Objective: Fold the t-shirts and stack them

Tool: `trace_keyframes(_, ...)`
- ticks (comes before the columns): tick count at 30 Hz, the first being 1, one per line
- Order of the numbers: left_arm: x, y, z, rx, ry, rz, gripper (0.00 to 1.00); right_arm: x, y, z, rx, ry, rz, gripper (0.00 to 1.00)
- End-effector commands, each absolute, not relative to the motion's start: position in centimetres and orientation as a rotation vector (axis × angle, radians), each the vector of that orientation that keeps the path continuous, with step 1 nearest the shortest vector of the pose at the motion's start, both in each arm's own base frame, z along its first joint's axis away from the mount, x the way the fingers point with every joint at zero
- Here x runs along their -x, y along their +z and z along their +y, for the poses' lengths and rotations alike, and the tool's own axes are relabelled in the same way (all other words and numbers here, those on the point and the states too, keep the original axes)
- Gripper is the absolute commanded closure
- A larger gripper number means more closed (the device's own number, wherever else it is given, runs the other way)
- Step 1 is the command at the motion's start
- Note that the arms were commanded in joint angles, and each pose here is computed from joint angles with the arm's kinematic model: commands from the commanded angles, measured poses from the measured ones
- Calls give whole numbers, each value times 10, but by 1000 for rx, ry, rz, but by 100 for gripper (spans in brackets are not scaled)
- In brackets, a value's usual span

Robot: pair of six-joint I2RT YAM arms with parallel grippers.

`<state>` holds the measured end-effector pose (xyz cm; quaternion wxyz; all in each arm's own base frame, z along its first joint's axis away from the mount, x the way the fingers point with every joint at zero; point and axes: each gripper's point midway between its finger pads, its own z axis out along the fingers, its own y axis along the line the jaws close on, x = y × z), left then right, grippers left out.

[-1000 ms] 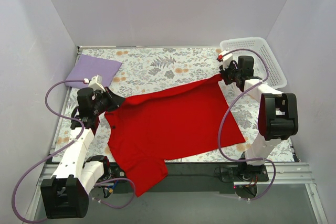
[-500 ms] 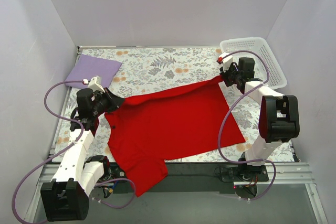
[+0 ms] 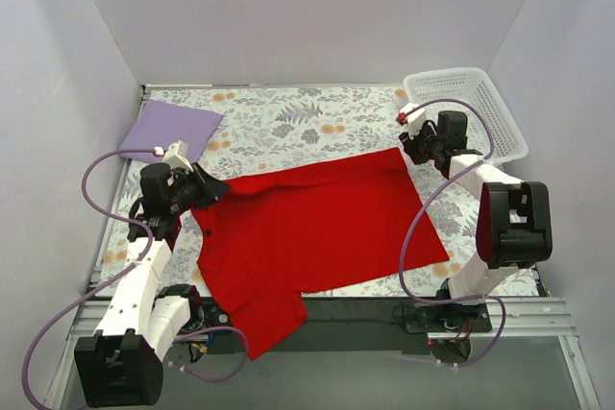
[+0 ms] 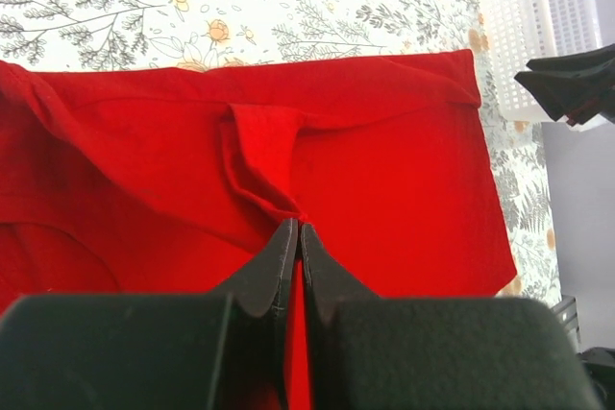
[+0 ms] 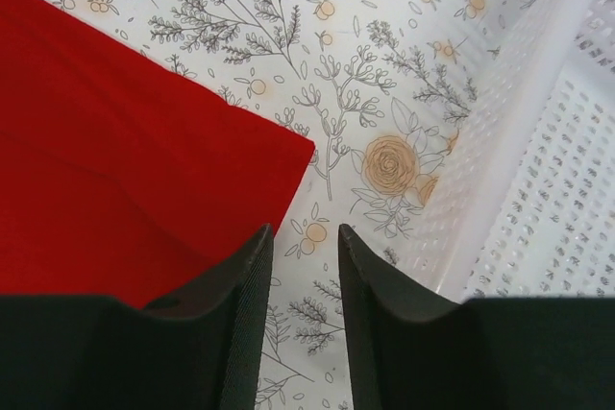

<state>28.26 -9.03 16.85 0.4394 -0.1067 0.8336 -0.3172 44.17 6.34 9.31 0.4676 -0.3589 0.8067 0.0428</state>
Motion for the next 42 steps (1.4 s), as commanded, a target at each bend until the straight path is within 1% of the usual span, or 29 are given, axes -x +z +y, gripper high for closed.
trace_keyframes(1, -271, 171, -99, 241, -845, 2079, 100, -443, 123, 60, 893, 69, 1904, 59)
trace_keyframes(5, -267, 171, -102, 234, -867, 2089, 100, -437, 134, 67, 915, 111, 1889, 58)
trace_keyframes(9, -265, 171, -103, 229, -880, 2095, 100, -424, 132, 84, 954, 254, 1928, 58)
trace_keyframes(10, -265, 171, -104, 227, -881, 2094, 100, -415, 125, 90, 980, 323, 1953, 58)
trace_keyframes(15, -266, 171, -103, 224, -876, 2093, 100, -411, 95, 101, 1108, 404, 2047, 53)
trace_keyframes(18, -266, 173, -103, 219, -871, 2090, 100, -415, 77, 104, 1197, 385, 2069, 52)
trace_keyframes(25, -266, 177, -103, 211, -869, 2082, 100, -435, 60, 97, 1252, 288, 2116, 53)
trace_keyframes(42, -267, 194, -104, 193, -881, 2056, 100, -420, 44, 100, 1294, 297, 2155, 55)
